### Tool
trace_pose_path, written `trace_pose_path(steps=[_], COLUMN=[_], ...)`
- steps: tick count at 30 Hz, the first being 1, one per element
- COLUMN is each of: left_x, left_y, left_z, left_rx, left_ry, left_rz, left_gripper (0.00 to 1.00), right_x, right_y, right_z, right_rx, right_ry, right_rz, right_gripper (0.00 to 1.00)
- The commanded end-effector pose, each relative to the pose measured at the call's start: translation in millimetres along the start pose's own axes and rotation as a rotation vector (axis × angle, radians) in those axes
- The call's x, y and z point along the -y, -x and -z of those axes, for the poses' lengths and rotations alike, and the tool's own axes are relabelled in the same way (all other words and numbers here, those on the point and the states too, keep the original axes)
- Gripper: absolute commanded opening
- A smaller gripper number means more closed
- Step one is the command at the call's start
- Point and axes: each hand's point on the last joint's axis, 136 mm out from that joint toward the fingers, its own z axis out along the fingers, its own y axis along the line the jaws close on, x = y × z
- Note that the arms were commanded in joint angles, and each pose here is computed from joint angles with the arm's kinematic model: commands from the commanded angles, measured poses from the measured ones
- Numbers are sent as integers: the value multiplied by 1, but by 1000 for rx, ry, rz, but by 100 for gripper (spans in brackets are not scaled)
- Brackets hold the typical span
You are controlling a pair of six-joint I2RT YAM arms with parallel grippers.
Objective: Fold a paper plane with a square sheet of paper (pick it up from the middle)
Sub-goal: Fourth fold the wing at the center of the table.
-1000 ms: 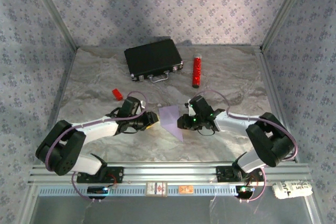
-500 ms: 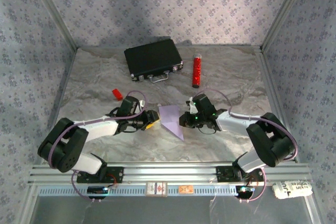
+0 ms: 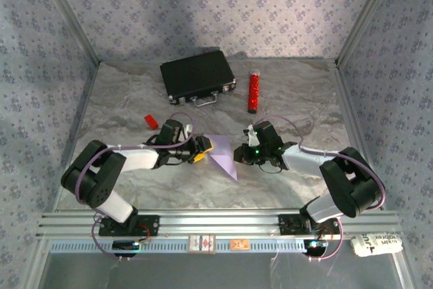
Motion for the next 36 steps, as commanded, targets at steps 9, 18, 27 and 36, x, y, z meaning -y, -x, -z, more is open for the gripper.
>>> trace_pose_path(steps=[9,18,27,36], left_x=[23,12,7,11], left_y=[13,18,17,10], left_z=[-21,-26,-22,-16], left_rx=[-36,12,116,189], left_ry=[-114,-112,-53,-8], left_rz=[10,79,87,75], left_gripper=[37,6,0,0], right_x=[-3,5,23,15], right_y=[-1,-2,4,5], right_z=[5,17,48,54], right_rx=[-1,21,115,199], right_ry=[26,-63,-252,-295], right_rz=[4,13,97,233], right_gripper=[10,27,45,46])
